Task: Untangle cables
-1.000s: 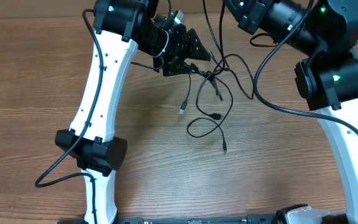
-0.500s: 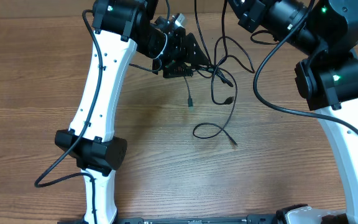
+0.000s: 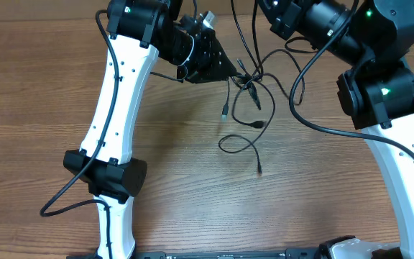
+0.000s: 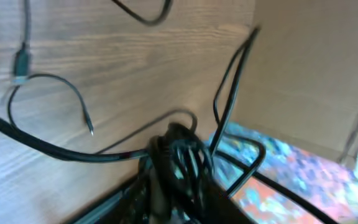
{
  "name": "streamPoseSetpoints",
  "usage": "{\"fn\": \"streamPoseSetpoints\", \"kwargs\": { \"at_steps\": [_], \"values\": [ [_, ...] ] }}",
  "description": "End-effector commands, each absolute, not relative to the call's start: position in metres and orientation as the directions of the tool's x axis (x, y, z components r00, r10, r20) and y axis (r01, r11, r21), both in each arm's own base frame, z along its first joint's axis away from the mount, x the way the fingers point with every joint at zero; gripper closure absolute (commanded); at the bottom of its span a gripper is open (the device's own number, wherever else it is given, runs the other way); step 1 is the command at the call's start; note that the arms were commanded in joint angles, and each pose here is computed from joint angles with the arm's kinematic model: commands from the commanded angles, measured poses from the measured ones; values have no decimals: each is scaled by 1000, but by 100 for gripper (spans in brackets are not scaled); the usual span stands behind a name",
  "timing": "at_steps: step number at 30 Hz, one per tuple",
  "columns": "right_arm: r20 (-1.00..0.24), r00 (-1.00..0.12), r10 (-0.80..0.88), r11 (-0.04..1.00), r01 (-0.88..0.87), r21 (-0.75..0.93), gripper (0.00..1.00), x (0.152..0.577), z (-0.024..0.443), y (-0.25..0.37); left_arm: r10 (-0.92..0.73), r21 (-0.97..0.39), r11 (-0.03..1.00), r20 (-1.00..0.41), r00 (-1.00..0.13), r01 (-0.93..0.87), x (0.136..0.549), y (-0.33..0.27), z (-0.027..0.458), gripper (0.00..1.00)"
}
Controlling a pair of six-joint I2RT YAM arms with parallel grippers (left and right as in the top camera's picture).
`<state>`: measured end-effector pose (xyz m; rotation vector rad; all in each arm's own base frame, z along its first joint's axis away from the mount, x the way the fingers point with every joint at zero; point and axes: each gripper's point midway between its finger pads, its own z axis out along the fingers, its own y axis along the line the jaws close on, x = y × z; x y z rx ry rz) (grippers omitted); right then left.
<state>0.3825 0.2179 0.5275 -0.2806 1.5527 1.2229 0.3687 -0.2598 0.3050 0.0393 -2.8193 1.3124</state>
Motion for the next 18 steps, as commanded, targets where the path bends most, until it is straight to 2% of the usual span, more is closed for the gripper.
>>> {"fn": "streamPoseSetpoints", "kwargs": {
  "at_steps": [1,3,11,18],
  "values": [
    [-833,-373,408,449,-713,539,96,381,533,217,-65,-669,742,-25,-998,-31,385,-239,287,55],
    [-831,-382,405,451,-707,545,96,381,530,217,-69,-667,743,-8,-998,-46,383,-237,286,52],
    [-829,-386,404,452,-703,548,96,381,529,217,21,-796,604,65,-998,-39,363,-263,311,51],
    [-829,-387,404,452,-703,549,96,381,529,217,-2,-764,644,46,-999,-37,367,-258,303,56]
  ]
}}
